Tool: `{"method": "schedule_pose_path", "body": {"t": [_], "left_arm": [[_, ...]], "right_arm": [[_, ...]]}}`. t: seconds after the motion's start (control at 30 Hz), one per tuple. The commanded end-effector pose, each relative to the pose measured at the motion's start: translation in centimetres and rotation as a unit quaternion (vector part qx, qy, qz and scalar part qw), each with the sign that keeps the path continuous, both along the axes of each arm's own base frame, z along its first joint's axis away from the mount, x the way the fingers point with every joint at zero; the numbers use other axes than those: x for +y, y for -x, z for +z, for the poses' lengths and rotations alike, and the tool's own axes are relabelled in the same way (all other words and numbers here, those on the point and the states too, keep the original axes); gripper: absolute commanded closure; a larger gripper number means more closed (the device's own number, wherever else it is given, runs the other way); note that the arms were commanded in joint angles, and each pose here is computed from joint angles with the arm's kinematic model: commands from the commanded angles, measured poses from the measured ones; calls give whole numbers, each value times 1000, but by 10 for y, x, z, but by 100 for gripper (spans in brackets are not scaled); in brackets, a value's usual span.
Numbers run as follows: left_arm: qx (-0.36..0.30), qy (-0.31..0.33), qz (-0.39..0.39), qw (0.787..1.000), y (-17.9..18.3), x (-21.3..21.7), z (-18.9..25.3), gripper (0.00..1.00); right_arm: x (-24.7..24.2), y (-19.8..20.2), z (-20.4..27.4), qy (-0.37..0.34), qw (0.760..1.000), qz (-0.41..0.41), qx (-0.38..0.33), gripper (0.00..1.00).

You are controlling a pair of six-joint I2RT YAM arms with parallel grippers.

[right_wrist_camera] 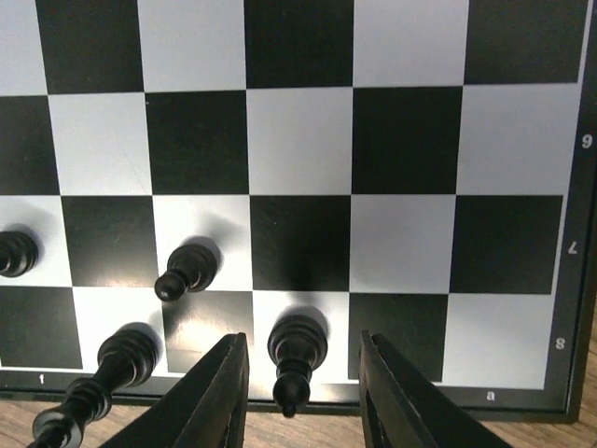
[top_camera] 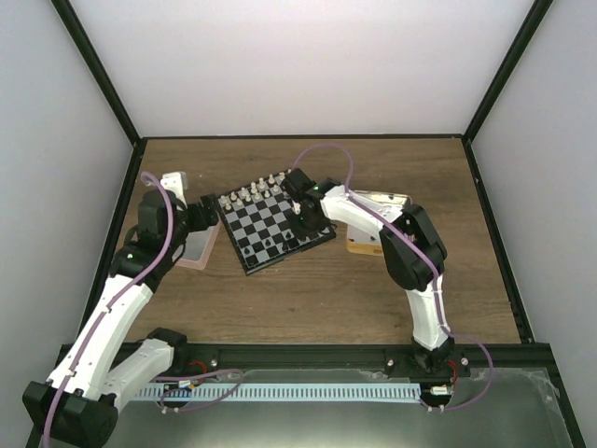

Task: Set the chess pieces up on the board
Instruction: Place the chess piece on the chessboard, then adjust the chess piece on the chessboard.

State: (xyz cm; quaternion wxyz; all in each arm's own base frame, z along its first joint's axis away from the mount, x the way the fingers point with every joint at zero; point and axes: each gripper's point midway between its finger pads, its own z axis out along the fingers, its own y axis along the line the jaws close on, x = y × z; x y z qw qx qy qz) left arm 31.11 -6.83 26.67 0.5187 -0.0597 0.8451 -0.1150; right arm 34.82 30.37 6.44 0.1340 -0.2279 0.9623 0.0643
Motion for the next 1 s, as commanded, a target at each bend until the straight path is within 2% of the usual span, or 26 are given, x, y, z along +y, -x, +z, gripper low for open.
{"method": "schedule_pose_path", "body": {"t": [0.0, 0.17, 0.63, 0.97], "left_arm": [[6, -3, 5, 1000, -2, 3, -6, 10], [12, -2, 6, 1000, -3, 2, -10, 11], [20, 2, 5, 1000, -6, 2, -15, 11], [23, 5, 2, 1000, -6, 1, -16, 10]], "right_arm": [[9, -7, 12, -29, 999, -14, -30, 66], [8, -3, 2, -34, 999, -16, -25, 68], [7, 1, -4, -38, 999, -10, -25, 83], [4, 1, -3, -30, 999, -11, -30, 86]]}}
